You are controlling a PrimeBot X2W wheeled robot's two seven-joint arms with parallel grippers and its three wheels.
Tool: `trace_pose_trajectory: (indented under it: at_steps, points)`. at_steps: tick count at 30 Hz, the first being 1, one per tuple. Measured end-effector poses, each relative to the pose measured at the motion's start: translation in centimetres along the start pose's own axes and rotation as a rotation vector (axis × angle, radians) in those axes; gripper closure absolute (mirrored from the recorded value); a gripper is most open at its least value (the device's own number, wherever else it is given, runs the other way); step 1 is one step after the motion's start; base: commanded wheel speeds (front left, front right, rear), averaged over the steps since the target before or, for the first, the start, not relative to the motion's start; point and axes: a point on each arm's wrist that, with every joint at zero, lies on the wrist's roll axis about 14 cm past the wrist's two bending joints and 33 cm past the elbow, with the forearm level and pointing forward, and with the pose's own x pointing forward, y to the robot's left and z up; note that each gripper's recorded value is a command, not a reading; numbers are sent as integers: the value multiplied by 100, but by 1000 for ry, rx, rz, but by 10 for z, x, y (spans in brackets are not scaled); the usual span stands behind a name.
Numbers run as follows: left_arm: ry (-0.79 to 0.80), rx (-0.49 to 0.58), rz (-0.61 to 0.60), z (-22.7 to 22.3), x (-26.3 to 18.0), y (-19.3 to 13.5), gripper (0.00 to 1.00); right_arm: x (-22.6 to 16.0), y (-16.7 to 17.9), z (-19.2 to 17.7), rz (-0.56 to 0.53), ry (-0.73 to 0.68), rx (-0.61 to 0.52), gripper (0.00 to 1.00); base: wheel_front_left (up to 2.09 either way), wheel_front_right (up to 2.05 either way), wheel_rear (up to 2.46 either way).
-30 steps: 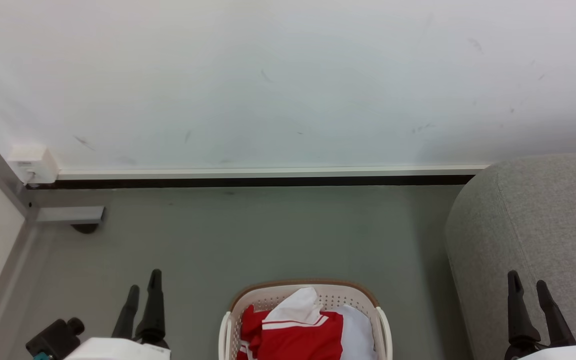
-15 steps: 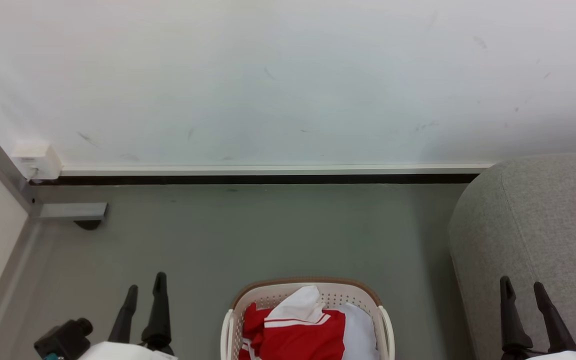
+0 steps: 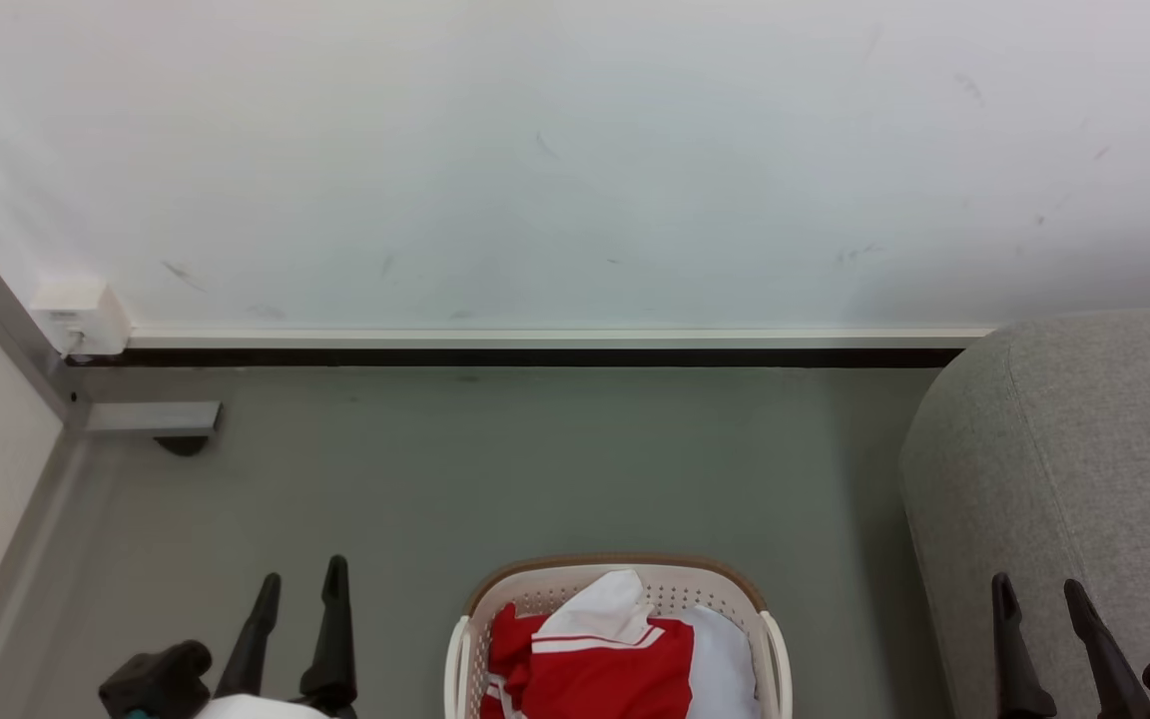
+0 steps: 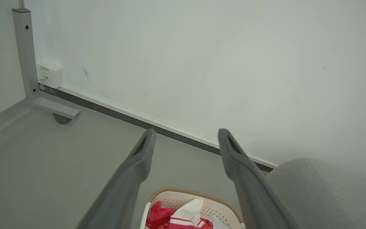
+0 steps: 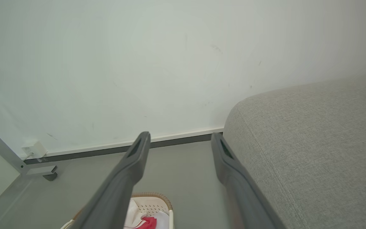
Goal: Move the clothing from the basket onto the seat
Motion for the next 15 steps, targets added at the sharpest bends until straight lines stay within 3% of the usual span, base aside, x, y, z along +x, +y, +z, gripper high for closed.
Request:
trace_pose_trajectory:
  at_steps: [15]
  points:
    - [-14, 141, -20, -1, -4, -2, 0, -2, 1, -3, 18, -3, -111, 0, 0, 0, 0]
